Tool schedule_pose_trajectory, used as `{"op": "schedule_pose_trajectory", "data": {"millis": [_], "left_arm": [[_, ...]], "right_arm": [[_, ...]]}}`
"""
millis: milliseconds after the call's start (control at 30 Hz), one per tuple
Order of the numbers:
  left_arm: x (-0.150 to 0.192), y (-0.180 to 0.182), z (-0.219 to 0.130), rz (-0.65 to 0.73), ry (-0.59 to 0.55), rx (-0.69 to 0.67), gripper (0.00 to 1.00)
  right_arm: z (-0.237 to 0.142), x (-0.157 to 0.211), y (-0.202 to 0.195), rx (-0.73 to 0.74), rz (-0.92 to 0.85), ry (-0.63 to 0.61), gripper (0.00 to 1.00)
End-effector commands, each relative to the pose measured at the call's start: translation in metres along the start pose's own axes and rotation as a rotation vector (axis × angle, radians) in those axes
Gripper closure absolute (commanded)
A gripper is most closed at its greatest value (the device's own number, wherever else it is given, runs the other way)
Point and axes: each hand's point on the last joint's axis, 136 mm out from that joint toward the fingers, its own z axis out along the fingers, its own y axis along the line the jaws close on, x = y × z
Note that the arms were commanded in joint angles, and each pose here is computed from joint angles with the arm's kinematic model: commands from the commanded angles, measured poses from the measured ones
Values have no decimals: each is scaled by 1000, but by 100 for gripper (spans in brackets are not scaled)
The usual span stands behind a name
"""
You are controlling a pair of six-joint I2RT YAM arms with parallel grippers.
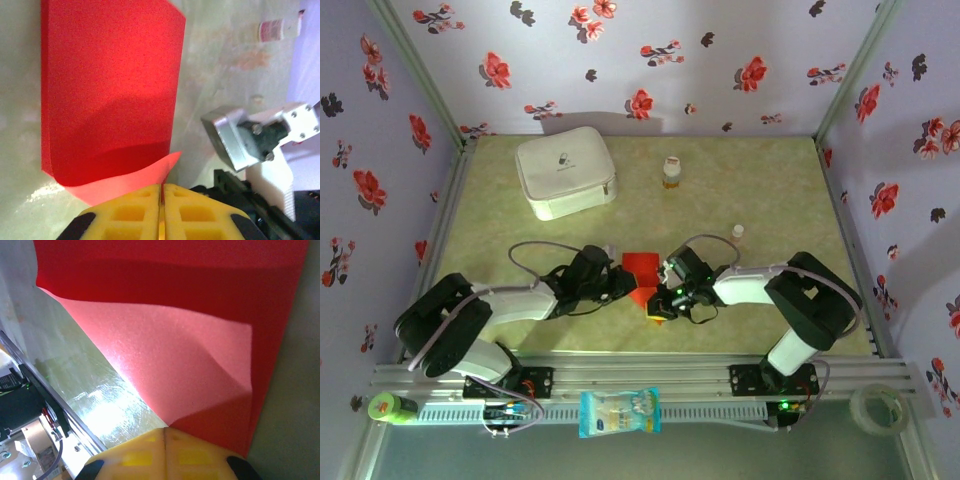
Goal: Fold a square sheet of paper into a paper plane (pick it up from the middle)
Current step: Third fold the triangle at the center of the table.
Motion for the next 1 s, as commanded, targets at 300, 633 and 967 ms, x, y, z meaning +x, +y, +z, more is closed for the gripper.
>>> {"op": "schedule_pose_trajectory", "data": {"millis": [300,633,967], "left_arm": [[7,7,33,65,74,-31,92],[-9,66,26,-35,16,-96,93],[-30,82,11,-63,-3,-126,93]], "right_arm": [[0,3,-29,106,66,-1,93],[0,9,-42,135,96,-9,95],[2,11,-45,140,100,-1,96]]}}
